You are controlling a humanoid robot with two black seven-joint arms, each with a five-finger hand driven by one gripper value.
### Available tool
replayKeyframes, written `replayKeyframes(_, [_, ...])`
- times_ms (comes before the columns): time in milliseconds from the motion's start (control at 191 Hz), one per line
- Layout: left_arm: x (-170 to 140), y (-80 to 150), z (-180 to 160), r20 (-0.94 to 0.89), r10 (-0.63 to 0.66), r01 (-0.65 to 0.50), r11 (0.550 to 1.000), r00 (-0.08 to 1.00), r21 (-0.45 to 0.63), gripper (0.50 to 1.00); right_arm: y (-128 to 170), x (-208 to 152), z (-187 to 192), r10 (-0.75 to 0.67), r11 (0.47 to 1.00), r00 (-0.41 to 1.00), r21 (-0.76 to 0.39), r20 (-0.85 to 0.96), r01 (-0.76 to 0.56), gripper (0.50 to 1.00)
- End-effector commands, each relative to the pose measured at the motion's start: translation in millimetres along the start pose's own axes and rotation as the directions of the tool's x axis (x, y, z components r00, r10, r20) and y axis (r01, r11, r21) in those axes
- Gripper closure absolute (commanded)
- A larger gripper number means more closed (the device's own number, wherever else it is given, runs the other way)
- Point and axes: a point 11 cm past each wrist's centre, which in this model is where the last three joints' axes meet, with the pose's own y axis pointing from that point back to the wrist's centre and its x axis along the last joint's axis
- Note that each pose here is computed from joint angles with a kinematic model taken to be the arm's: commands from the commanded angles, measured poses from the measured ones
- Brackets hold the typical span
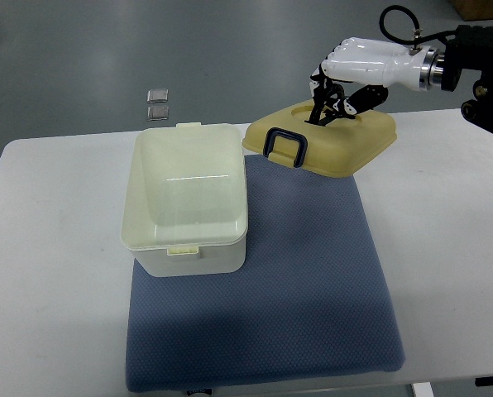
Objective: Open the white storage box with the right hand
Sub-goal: 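Lower the lid onto the mat beside the box and release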
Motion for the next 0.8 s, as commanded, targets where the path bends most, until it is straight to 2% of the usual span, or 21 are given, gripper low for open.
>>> replayKeyframes(0, [0.2,0.0,-0.1,0.0,0.001,-0.001,1.0,1.0,0.001,0.5,5.7,-10.8,4.2,-0.037,0.999,0.999,-0.013,0.026,0.038,1.0])
replayKeyframes(508, [0.1,0.1,4.7,0.0,0.001,-0.001,1.0,1.0,-0.009,0.5,12.1,-51.6,9.4,-0.213,0.973,0.962,-0.053,0.168,0.225,1.0])
replayKeyframes(660, [-0.1,0.1,4.6,0.0,0.0,0.0,1.0,1.0,-0.007,0.5,13.7,-59.3,13.2,-0.208,0.966,0.939,-0.091,0.274,0.241,1.0])
replayKeyframes(797, [0.1,0.1,4.7,0.0,0.001,-0.001,1.0,1.0,-0.009,0.5,14.0,-62.5,15.1,-0.213,0.96,0.932,-0.112,0.293,0.255,1.0])
